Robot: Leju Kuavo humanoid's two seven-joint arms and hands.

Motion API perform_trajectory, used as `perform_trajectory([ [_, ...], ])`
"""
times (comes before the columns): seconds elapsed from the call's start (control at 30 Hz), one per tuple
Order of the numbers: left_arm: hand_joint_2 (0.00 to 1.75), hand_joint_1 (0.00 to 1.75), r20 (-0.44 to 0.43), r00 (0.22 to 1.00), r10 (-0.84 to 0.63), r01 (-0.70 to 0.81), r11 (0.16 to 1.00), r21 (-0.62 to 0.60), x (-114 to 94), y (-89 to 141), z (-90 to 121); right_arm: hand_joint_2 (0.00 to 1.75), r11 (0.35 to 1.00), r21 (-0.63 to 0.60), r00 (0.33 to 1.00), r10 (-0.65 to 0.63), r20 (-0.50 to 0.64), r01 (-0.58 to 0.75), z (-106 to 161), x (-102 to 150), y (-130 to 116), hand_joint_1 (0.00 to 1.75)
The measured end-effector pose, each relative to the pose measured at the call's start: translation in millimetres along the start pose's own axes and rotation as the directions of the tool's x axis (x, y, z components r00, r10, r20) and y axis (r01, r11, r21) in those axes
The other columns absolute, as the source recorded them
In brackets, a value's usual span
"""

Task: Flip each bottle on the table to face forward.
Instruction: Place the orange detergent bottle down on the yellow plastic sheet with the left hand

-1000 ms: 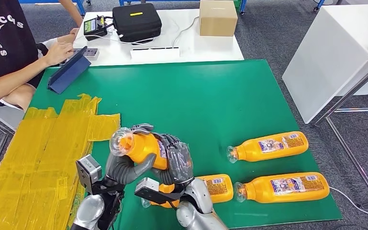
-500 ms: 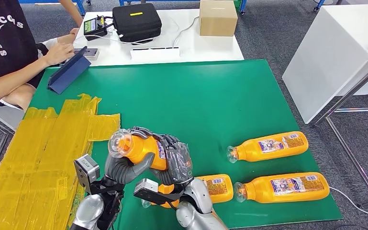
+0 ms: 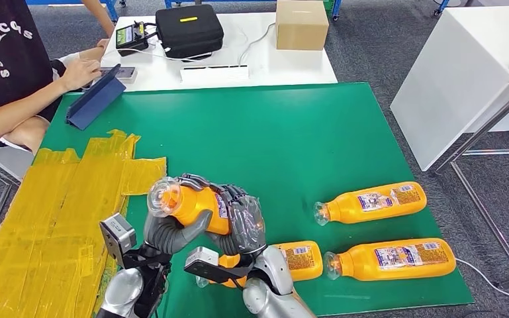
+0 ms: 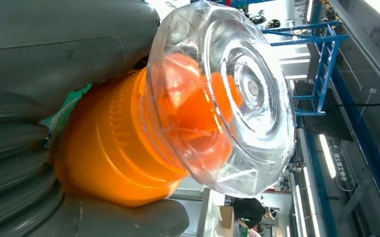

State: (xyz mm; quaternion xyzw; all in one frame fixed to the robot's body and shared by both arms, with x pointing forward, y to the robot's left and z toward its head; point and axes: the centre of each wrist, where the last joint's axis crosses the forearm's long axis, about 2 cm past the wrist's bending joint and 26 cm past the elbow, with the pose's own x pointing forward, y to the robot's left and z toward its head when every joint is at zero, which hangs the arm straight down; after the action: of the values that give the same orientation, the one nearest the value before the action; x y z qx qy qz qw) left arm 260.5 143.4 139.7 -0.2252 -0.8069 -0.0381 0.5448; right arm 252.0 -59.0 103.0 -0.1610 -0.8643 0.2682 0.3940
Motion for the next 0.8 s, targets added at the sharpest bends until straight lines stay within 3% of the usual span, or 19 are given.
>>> perform_trajectory([
  [0.07,1.75,0.08,0.001,1.000,0.000,0.000,1.000,0.000,0.0,0.0,0.0,1.75,1.000,0.001,1.000,0.001,0.004,-0.001,-0.1,0.2,0.0,1.75],
  [0.1,1.75,0.00,0.002,1.000,0.000,0.000,1.000,0.000,0.1,0.1,-0.2,1.75,1.000,0.002,1.000,0.004,0.009,-0.004,-0.3,0.5,0.0,1.75],
  [0.8,1.75,0.00,-0.012,1.000,-0.001,0.002,1.000,0.023,-3.2,2.9,1.7,1.75,0.999,0.035,0.999,0.009,0.052,-0.010,1.2,3.7,5.3,1.75],
])
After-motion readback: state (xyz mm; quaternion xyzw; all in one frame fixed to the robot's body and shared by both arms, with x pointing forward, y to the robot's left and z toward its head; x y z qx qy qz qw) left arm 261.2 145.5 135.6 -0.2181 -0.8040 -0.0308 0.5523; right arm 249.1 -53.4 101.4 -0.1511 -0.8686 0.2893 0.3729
